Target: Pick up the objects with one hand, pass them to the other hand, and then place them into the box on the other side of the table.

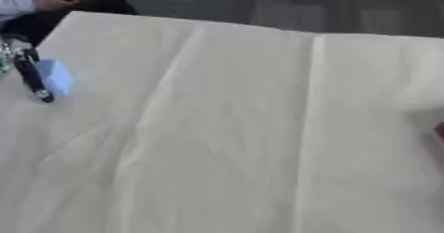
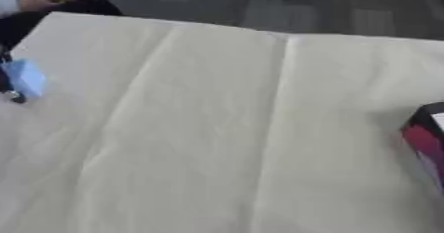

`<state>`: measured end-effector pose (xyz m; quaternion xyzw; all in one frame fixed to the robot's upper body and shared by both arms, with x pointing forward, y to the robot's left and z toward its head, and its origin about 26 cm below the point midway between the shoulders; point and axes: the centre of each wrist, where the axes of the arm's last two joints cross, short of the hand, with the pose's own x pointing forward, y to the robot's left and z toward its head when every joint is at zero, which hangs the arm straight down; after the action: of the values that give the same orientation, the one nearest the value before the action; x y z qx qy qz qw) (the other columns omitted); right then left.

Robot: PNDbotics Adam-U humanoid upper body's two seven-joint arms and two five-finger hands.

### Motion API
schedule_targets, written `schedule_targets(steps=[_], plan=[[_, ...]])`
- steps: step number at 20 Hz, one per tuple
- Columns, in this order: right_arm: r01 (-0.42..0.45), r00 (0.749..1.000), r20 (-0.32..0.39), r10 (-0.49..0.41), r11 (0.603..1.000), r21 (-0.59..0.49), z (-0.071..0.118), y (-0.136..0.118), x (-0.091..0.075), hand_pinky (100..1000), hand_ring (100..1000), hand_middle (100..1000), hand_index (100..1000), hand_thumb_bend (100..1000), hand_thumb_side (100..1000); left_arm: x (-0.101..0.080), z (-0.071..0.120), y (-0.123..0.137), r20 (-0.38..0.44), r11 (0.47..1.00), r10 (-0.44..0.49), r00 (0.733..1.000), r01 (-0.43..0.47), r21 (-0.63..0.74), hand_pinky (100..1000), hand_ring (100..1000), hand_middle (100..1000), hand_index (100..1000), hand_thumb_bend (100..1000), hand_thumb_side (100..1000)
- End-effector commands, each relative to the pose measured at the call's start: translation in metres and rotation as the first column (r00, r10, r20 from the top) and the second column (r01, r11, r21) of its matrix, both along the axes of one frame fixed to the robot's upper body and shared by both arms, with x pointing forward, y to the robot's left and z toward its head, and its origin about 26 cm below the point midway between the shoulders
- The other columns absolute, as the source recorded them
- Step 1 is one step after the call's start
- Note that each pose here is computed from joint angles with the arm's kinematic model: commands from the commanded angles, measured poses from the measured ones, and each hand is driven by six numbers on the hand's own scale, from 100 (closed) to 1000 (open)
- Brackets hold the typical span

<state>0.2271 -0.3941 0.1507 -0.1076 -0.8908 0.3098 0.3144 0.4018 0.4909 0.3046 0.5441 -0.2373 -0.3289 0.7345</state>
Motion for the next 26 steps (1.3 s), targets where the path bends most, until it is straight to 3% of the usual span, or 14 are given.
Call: schedule_targets(steps=[1, 5, 9, 17, 18, 24, 26], plan=[[-0.005, 1.000, 0.013, 0.005, 1.000, -0.023, 0.006, 0.001, -0.001, 1000, 993, 1000, 1000, 100, 394, -0.010, 0.022, 0.009, 0.036, 0.999, 0.036, 0.999, -0.037, 0.013, 928, 870, 785, 776, 623, 100], [-0.006, 1.000, 0.011, 0.007, 1.000, -0.021, 0.005, 0.001, -0.001, 1000, 994, 1000, 1000, 100, 399, -0.009, 0.021, 0.009, 0.029, 0.999, 0.034, 0.999, -0.034, 0.015, 908, 848, 751, 744, 595, 100], [-0.003, 1.000, 0.005, 0.003, 1.000, -0.017, 0.003, 0.001, -0.002, 1000, 993, 1000, 1000, 100, 404, -0.008, 0.020, 0.008, 0.035, 1.000, 0.026, 0.999, -0.026, 0.011, 880, 813, 670, 709, 512, 100], [-0.008, 1.000, -0.009, 0.007, 1.000, -0.008, 0.003, -0.001, -0.004, 1000, 993, 1000, 1000, 100, 416, -0.006, 0.024, -0.003, 0.070, 0.997, -0.032, 0.997, 0.027, 0.076, 812, 731, 567, 604, 458, 100], [-0.008, 1.000, -0.011, 0.008, 1.000, -0.007, 0.003, -0.001, -0.003, 1000, 993, 1000, 1000, 100, 418, -0.007, 0.026, -0.006, 0.084, 0.995, -0.049, 0.995, 0.041, 0.094, 807, 715, 542, 589, 402, 100], [-0.013, 1.000, -0.021, 0.014, 1.000, 0.014, 0.004, -0.005, -0.006, 1000, 992, 1000, 1000, 100, 424, -0.016, 0.048, -0.035, 0.204, 0.969, -0.214, 0.955, 0.182, 0.165, 796, 696, 517, 583, 357, 100], [-0.012, 0.999, -0.037, 0.013, 0.999, 0.029, 0.002, -0.007, -0.009, 1000, 993, 1000, 1000, 100, 433, -0.018, 0.058, -0.062, 0.252, 0.933, -0.343, 0.905, 0.297, 0.203, 789, 668, 511, 571, 289, 100]])
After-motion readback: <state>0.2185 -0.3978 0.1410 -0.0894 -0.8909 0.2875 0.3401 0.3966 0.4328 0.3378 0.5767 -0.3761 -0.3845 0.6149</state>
